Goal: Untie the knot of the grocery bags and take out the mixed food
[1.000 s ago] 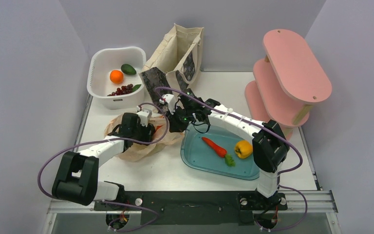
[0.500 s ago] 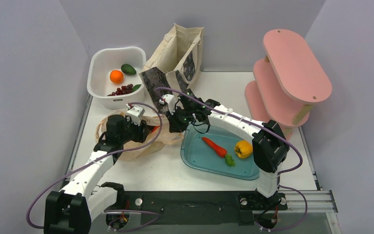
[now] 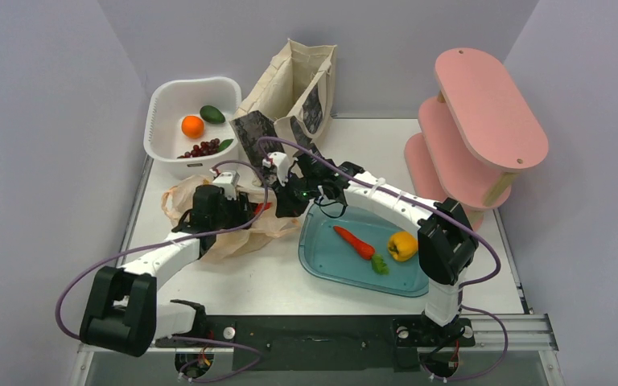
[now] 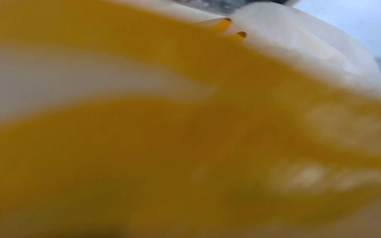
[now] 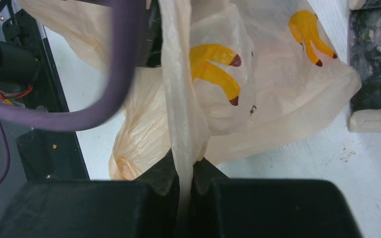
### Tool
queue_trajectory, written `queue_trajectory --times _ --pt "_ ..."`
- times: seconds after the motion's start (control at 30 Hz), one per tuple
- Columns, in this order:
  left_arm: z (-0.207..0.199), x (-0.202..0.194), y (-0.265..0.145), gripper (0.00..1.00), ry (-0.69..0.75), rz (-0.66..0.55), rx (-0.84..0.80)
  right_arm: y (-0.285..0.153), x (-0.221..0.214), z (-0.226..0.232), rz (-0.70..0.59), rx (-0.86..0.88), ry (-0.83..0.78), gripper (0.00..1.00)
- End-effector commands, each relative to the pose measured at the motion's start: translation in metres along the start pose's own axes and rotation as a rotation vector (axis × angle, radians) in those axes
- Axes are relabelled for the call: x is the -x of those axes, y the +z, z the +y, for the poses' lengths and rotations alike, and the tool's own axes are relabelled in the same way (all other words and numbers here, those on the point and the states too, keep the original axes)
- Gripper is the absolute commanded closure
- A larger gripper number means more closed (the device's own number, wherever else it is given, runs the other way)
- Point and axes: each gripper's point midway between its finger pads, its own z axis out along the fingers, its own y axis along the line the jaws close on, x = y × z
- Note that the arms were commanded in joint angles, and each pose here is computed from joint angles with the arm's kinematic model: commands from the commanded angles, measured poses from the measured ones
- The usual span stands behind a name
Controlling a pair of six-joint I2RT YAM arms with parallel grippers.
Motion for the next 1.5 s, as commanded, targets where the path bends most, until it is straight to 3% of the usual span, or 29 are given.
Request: queue_trajectory --times 0.0,0.3,0.63,0.83,0.93,1.03,1.13,1.47 --pt "-0.001 0.060 0.015 0.46 -0.105 -0.219 0.045 -0.004 0.030 0.011 -0.077 0.047 -0.025 1.00" --pt "-0.005 0.061 0.036 0.45 -0.113 -0.293 0.012 0.004 0.030 0.011 -0.053 0.103 0.076 1.00" --pt "0.004 0.033 0.081 0.41 -0.152 -0.158 0.107 0.005 0.030 0.012 -0.051 0.124 0.094 1.00" --pt "0.010 0.024 0.091 0.41 -0.179 -0.150 0.131 0.005 0.026 0.009 -0.042 0.120 0.098 1.00" --pt "-0.004 0.037 0.087 0.51 -0.126 -0.213 0.048 0.004 0.024 0.008 -0.040 0.119 0.104 1.00" --pt "-0.021 0.054 0.079 0.67 -0.076 -0.274 -0.048 0.004 0.024 0.006 -0.039 0.120 0.107 1.00" --pt "-0.033 0.067 0.065 0.73 -0.037 -0.313 -0.103 0.003 0.025 0.003 -0.040 0.117 0.113 1.00" --pt "-0.031 0.056 0.007 0.96 -0.016 -0.274 -0.156 -0.007 0.033 -0.010 -0.069 0.100 0.147 1.00"
